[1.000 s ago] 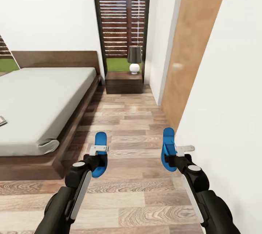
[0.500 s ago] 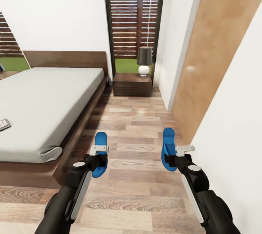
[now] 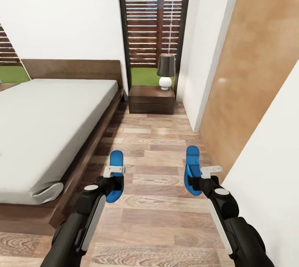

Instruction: In the bedroom, move the book from the bed onto either nightstand, and place the two sandals side by side next to the bed.

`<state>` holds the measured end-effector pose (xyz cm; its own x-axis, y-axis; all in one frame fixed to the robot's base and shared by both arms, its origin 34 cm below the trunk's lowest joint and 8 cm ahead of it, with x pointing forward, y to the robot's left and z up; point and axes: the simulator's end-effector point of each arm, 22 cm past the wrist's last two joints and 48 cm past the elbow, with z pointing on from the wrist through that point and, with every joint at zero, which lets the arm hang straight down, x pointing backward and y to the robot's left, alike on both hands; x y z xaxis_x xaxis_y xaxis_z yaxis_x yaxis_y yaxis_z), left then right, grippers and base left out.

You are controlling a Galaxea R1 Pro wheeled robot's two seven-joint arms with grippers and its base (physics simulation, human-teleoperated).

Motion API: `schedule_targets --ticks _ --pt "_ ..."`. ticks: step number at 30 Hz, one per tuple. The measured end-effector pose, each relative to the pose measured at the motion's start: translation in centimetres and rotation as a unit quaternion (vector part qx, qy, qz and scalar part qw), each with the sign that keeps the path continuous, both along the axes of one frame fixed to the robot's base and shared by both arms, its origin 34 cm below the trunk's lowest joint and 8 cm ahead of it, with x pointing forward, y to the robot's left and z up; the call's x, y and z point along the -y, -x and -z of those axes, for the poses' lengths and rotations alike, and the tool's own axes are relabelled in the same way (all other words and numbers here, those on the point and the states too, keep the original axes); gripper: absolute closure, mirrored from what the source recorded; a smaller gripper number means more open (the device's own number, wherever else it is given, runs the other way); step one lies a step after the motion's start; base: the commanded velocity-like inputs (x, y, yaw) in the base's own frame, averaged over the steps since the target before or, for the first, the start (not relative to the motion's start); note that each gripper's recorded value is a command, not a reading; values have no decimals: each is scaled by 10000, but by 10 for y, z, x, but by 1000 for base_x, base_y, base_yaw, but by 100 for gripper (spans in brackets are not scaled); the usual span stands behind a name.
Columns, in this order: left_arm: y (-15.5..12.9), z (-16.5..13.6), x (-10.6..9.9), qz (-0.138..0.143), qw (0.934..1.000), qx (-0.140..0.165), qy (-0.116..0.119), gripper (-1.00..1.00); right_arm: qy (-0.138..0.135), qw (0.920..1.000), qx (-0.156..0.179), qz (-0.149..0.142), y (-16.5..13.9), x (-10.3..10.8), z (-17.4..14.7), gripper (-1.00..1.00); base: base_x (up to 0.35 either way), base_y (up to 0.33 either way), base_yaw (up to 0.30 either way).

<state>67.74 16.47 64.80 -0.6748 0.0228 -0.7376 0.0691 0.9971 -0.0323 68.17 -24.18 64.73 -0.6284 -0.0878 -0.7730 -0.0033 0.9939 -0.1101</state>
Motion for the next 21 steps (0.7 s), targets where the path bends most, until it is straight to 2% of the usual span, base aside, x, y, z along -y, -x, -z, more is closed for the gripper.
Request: schedule_targets --ticks 3,6,9,13,18,21 --pt "0 1 1 10 10000 -12 9 100 -1 10000 -34 3 1 0 3 100 341 0 0" --pt "1 3 2 23 10000 -42 12 100 -13 9997 -231 9 6 -1 20 100 341 0 0" --pt "7 24 4 61 9996 -288 -25 100 -7 9987 -513 17 15 -1 45 100 341 0 0" --pt "12 41 5 84 9988 -483 -75 100 7 9982 -596 23 18 0 53 100 341 -34 0" --pt "13 45 5 88 9985 -528 -93 100 28 9979 -651 37 20 2 57 100 341 -66 0" --pt "12 43 4 81 9986 -511 -98 100 47 9955 -943 40 31 3 81 100 341 -73 0"
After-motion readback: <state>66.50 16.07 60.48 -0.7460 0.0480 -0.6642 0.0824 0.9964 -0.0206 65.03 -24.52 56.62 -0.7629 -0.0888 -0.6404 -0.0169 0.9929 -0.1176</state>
